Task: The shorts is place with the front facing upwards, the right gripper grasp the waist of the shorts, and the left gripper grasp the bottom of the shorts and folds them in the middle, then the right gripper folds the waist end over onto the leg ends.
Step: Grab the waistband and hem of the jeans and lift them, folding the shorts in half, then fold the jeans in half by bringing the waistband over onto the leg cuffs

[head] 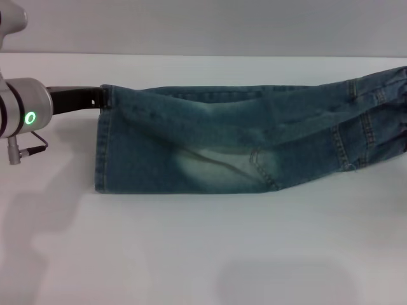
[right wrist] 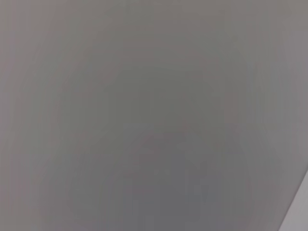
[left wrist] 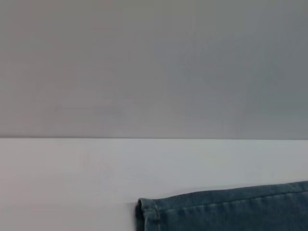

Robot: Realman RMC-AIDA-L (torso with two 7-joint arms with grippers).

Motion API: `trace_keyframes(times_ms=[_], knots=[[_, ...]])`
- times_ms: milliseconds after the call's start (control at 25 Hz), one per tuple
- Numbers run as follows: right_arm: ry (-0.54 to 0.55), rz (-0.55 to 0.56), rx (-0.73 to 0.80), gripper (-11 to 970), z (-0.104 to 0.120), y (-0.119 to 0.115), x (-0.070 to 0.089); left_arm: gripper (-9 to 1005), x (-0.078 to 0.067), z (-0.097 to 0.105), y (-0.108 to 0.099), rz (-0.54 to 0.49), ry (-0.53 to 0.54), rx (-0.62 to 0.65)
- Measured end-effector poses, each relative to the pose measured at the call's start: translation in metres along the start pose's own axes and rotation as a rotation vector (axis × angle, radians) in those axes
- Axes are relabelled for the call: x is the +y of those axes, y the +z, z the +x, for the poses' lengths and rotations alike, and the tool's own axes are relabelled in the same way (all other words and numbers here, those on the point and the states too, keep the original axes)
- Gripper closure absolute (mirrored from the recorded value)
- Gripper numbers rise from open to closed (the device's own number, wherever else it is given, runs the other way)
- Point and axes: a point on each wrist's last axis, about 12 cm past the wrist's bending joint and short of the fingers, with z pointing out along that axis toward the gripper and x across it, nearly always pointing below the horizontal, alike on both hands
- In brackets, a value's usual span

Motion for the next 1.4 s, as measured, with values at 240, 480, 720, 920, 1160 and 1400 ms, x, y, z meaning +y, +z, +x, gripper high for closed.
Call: trace_keyframes(times_ms=[240,480,720,920,1160,1400], knots=[[-0.002,0.037,-0.048,926,-0.005,0.0,-0.004,974,0.0,-0.005,0.01,0.002,0.006,-0.005],[-0.015,0.066,-0.113,912,-0.011,0.005,-0.008,973,-0.001,-0.009,0.03,0.014,0.03,-0.08],[-0.058,0.077,-0.13,817,-0.011,0.004,-0.011,972,-0.005,-0.01,0.05,0.036,0.018,-0.049],[-0.09,0.103,-0.122,608,-0.009,-0.008,-0.017,820,-0.007,-0.016,0.043,0.046,0.031,-0.065],[-0.08,0.157,-0.081,424,0.008,-0.029,-0.035,590,-0.005,-0.015,0.032,0.053,0.055,-0.071],[-0.056,0.18,-0.074,346,0.016,-0.044,-0.044,321,-0.007,-0.014,0.03,0.063,0.085,-0.055]])
